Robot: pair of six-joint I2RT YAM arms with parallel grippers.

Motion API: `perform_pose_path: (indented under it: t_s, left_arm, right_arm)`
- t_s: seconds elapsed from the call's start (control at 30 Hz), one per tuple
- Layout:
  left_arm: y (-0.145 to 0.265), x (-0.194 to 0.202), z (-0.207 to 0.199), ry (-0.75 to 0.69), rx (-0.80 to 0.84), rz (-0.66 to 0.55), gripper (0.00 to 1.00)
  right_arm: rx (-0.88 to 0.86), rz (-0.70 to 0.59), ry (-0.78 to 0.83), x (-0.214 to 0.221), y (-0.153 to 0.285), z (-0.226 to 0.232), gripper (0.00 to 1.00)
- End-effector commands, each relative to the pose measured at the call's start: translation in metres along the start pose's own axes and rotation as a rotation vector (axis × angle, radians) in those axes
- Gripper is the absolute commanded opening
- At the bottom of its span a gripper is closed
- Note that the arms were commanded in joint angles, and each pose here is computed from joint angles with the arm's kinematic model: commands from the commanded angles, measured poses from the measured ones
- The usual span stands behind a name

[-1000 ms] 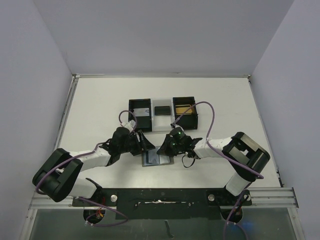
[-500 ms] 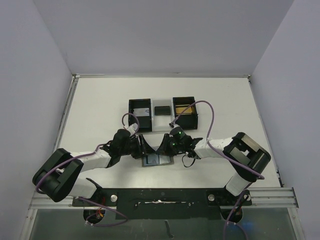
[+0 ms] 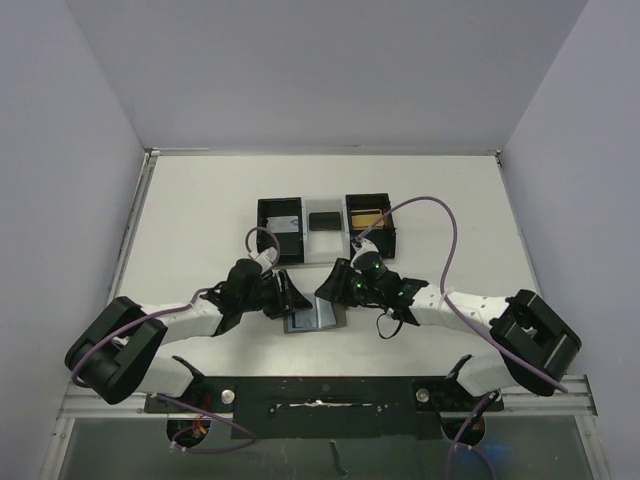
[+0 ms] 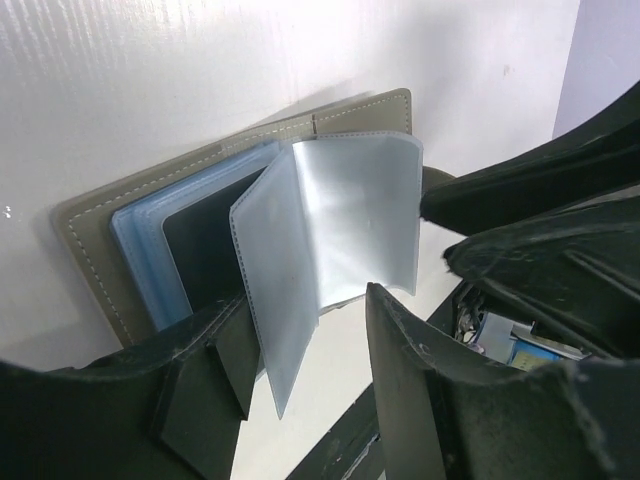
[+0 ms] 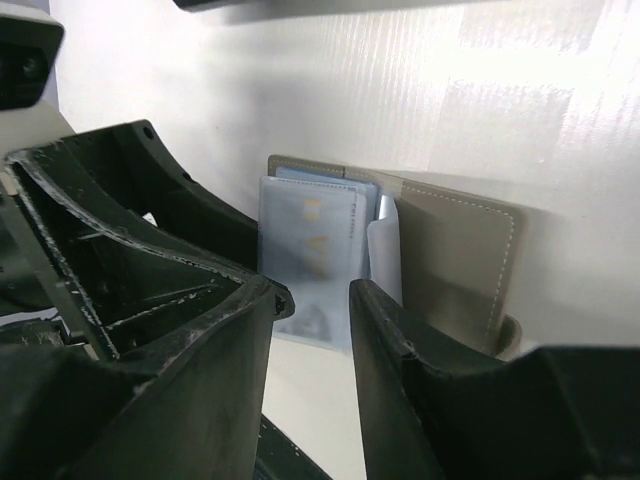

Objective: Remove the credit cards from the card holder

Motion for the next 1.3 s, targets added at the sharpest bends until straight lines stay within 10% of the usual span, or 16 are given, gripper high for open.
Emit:
perform_pose_path:
  t_s: [0.0,0.73,1.27]
  left_arm:
    - [-0.001,-0.014,-0.021,-0.033,0.068,-0.029,0.44]
    - [-0.028,-0.012,-0.056,-0.092,0.106,0.035,0.45]
    - [0.018,-0.034,-0.028,-0.104,-0.151,-0.124,0.48]
  right_arm:
    - [0.008,-0.112,-0.003,-0.014,0.014,0.002,0.38]
    - [0.031,-0.378,-0.085,-0.036,0.068,-0.013,0.50]
    - [-0.226,-0.227,0.051,-0.030,0.051,0.031,0.49]
Point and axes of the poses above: each gripper's point midway between its finger pads, its own y axis back along the fingers, its own z axis along the line the jaws close on, x = y × z, the point moved 6 cm from there along y, back along the fingers, and after that the axes turned 12 degrees about -y, right-handed, at the moved point
